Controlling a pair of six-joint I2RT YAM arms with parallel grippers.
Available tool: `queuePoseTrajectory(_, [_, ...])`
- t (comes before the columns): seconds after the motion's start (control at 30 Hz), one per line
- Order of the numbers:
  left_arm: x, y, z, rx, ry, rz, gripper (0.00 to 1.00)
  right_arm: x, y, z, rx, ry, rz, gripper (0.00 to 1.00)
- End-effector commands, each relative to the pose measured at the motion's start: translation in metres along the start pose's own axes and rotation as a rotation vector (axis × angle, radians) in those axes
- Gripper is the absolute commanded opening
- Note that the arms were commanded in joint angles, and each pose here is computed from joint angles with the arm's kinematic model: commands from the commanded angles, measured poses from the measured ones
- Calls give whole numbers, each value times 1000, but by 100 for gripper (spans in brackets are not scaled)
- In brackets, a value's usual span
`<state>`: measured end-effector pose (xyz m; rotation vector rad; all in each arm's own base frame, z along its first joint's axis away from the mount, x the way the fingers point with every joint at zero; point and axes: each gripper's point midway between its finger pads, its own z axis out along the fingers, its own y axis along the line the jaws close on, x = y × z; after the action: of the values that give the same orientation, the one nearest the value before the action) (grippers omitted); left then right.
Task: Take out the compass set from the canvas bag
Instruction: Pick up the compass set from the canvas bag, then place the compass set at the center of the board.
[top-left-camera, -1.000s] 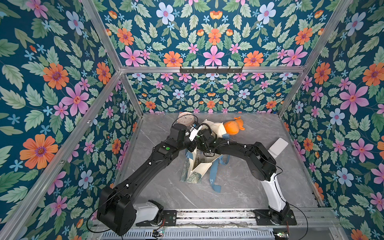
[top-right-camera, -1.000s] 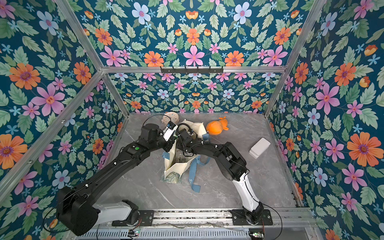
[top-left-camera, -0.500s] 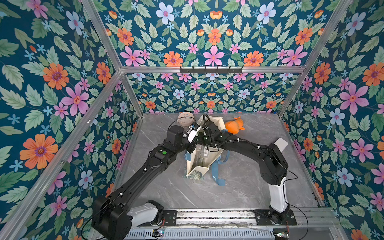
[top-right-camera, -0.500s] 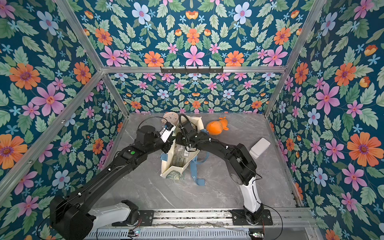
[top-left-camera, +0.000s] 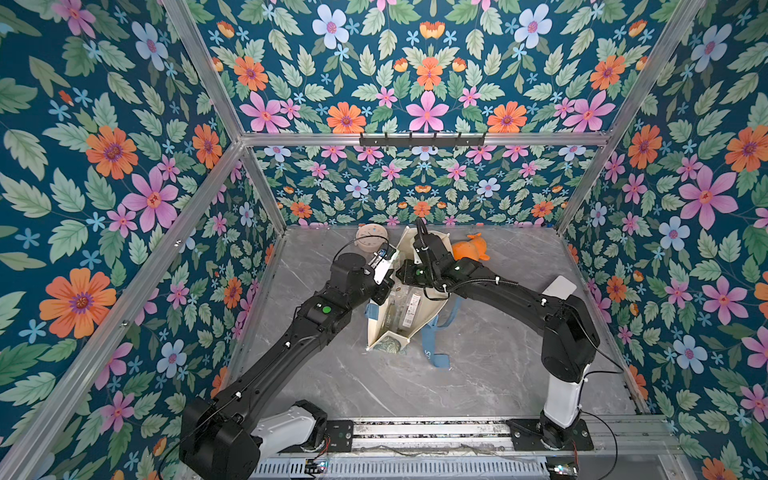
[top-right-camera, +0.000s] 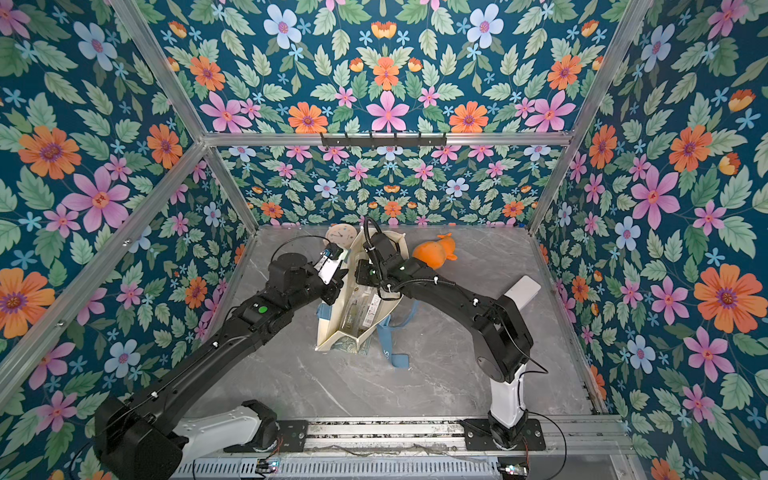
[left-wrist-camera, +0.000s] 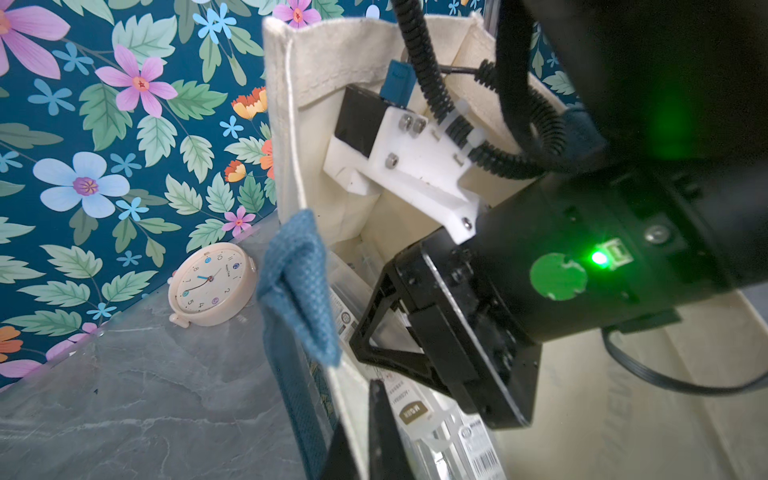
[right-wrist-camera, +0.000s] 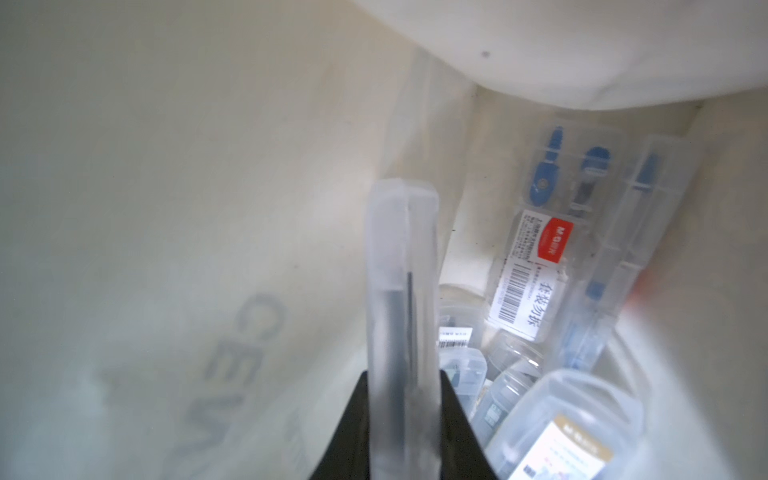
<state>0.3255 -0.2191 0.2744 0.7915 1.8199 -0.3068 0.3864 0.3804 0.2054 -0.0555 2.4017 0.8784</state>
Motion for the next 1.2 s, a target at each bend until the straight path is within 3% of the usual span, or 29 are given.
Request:
queuePoseTrajectory(0.0, [-11, 8, 0, -37, -42, 7, 0, -13, 15, -16, -42, -39, -46, 12])
queuePoseTrajectory(0.4, [-15, 20, 2, -97, -32, -5, 0, -10, 45, -119, -149, -36, -188, 11])
queuePoseTrajectory(0.53, [-16, 22, 1, -107, -25, 7, 0, -11, 15, -157, -101, -69, -213, 8])
queuePoseTrajectory(0.67, [-17, 26, -2, -125, -19, 32, 0, -8, -47, -181, -16, -101, -137, 7])
queuePoseTrajectory(0.77, [-20, 30, -5, -141, -12, 50, 0, 1, -100, -176, -3, -96, -14, 7])
queuePoseTrajectory(0.9, [-23, 35, -8, -167, -4, 74, 0, 19, -153, -142, -14, -51, 100, 7])
queuePoseTrajectory(1.17, [-24, 51, -16, -256, 18, 76, 0, 44, -193, -74, 2, 89, 171, 6])
